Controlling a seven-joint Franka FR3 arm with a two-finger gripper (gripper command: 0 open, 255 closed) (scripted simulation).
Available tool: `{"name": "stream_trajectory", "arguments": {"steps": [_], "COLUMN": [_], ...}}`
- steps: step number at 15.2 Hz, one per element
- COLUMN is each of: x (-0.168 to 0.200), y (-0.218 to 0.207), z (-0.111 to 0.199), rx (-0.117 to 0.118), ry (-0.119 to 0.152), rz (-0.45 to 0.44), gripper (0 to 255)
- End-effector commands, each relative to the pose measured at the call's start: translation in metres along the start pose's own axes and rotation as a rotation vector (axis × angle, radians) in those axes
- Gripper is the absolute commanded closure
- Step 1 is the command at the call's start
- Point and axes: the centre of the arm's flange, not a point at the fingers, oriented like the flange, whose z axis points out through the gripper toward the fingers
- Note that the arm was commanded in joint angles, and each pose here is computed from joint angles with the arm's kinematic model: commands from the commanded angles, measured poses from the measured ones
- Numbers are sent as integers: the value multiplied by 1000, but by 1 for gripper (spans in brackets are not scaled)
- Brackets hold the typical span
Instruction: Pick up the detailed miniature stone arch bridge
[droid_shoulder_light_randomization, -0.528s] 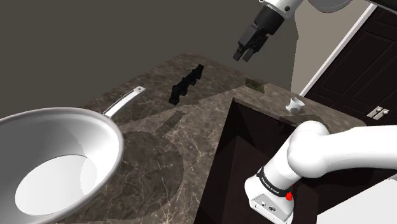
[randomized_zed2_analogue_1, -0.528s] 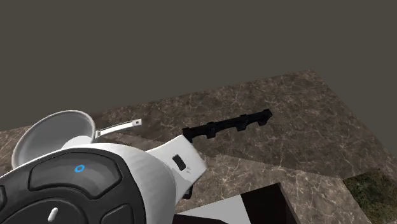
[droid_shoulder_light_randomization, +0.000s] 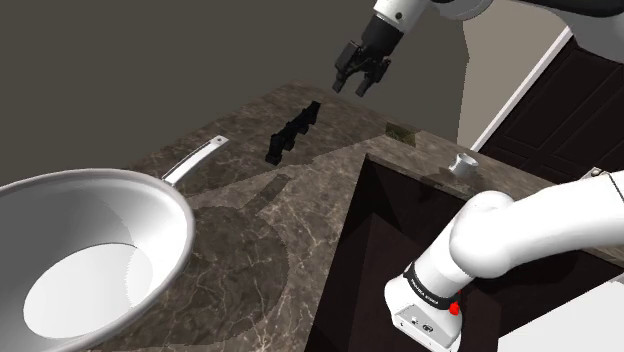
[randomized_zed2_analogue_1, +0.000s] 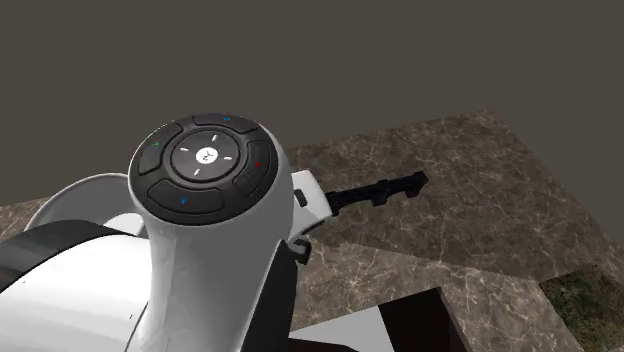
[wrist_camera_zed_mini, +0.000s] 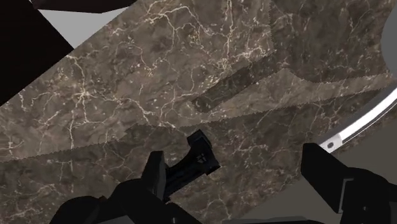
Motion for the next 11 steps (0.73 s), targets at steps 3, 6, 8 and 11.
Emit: {"name": "stream_trajectory", "arguments": {"steps": [3, 6, 8, 11], "x": [44, 79, 101, 134], "y": [-1, 3, 8, 19], "z": [31, 53, 68, 91], "rx": [-25, -43, -56, -75], "ry": [-17, -30, -39, -52], "rz": [132, 228, 293, 390], "gripper": [0, 0, 0, 0]}}
